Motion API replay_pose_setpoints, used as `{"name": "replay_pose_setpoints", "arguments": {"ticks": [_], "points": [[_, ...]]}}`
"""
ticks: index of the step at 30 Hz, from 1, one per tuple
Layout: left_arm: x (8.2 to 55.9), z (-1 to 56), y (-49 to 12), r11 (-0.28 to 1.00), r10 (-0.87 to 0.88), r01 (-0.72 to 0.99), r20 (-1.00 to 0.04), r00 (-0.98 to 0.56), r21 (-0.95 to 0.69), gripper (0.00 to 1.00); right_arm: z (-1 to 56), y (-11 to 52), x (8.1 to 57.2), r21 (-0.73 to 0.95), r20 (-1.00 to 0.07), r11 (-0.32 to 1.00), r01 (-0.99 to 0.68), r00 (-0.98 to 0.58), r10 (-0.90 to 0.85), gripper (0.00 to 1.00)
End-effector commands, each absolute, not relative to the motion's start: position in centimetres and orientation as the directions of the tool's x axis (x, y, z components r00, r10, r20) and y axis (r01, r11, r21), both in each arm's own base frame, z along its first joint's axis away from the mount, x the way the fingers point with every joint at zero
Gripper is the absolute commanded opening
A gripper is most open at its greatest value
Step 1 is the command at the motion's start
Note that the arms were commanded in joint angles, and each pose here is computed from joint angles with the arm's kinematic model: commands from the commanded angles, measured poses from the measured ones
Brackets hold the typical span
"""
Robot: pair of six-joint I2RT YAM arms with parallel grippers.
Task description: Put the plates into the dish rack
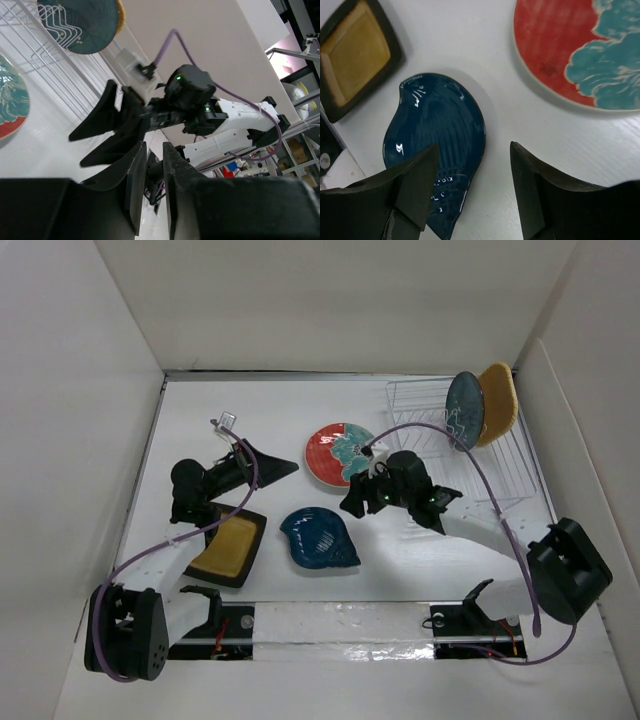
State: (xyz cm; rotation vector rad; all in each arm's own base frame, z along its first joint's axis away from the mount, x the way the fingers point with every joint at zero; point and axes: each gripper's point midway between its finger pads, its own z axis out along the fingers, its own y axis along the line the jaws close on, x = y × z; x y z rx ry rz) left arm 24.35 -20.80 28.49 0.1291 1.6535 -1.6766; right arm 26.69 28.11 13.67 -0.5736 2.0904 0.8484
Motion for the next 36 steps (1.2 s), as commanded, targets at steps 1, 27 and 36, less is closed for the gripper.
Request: {"name": "replay_pose_setpoints", "arguments": {"ticks": [1,27,36], "points": [[23.3,31.2,-21.0,0.077,-0.416,0.665,-0.63,-0.656,-0.743,0.18,13.7,30.0,27.4,0.382,-0.824,0.637,-0.669,-0.559,-0.093,0.65],[23.8,30.4,-20.8,0.091,-0.431,0.641,-0.61,-0.665,-0.762,0.25,5.9,33.9,23.2,0.575,-0.688,0.483,-0.661,-0.71,-0.151,0.0],[21.9,31.5,-21.6,0.046,-0.419,0.669,-0.623,-0.661,-0.741,0.25,21.9,27.6,29.5,0.351,-0.901,0.709,-0.612,-0.427,0.078,0.0]]}}
